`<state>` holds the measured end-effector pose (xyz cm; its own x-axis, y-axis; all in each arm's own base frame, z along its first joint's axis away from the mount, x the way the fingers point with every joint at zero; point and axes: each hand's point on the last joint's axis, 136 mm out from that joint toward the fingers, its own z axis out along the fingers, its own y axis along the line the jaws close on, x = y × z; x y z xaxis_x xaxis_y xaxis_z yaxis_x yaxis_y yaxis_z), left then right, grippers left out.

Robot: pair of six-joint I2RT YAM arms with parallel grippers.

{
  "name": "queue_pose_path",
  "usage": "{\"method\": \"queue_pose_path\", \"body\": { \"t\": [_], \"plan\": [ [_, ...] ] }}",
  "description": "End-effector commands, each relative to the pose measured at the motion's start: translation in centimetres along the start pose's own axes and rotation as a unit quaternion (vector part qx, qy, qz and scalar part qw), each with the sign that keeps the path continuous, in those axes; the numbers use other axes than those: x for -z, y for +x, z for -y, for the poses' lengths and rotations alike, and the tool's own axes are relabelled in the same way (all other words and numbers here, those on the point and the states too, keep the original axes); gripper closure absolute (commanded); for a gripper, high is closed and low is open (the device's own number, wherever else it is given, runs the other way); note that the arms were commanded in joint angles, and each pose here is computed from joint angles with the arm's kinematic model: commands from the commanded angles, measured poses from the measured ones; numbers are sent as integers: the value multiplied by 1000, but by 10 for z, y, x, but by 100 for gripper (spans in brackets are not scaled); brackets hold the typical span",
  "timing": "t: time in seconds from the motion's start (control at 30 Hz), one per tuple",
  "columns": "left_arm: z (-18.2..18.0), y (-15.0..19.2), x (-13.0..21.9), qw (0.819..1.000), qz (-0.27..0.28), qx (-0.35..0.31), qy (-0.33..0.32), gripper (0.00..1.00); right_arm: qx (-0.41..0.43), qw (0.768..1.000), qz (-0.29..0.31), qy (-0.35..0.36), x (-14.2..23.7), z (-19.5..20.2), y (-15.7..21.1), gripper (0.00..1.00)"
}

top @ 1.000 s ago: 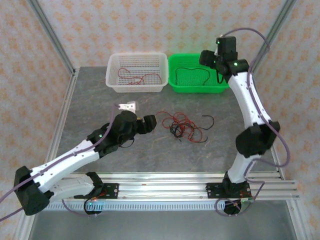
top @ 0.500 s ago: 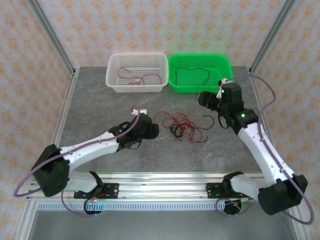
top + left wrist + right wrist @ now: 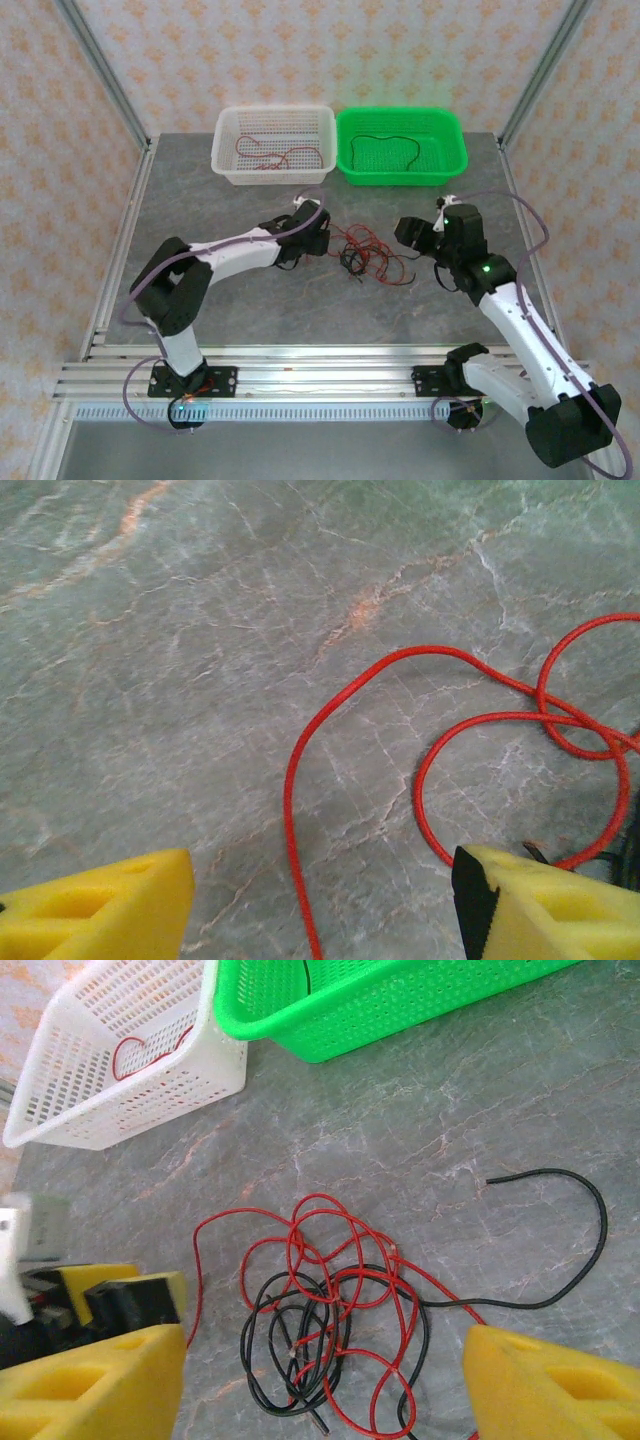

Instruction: Untangle the cables

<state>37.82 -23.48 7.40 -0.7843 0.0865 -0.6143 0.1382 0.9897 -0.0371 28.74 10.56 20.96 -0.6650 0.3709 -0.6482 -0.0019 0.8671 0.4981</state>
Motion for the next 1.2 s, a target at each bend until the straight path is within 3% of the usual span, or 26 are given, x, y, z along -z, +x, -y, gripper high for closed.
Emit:
{"method": "queue_pose_path", "body": {
  "t": [0.0,0.33,0.47,0.57,0.73,0.9,1.17],
  "plan": [
    [5,-12,-9,999,8,-31,-2,30,-7,1000,8,-11,2,-3,0,27],
    [-9,-21,-50,995,17,-71,-62,31,-19,1000,-3,-1,1,8,15,27],
    [-8,-21,-63,994,17,-88,-70,40,-25,1000,-6,2,1,11,19,27],
    [-7,-21,-67,993,22,-91,-69,56,-29,1000,-8,3,0,13,22,27],
    [-5,-29,-55,994,44,-81,-55,98,-43,999,-16,0,-5,17,32,28],
    [-2,-36,-31,994,65,-73,-48,100,-64,997,-32,-18,-14,17,47,29],
    [20,-60,35,993,107,-45,-13,100,-87,994,-44,-43,-23,13,64,29]
  ]
}}
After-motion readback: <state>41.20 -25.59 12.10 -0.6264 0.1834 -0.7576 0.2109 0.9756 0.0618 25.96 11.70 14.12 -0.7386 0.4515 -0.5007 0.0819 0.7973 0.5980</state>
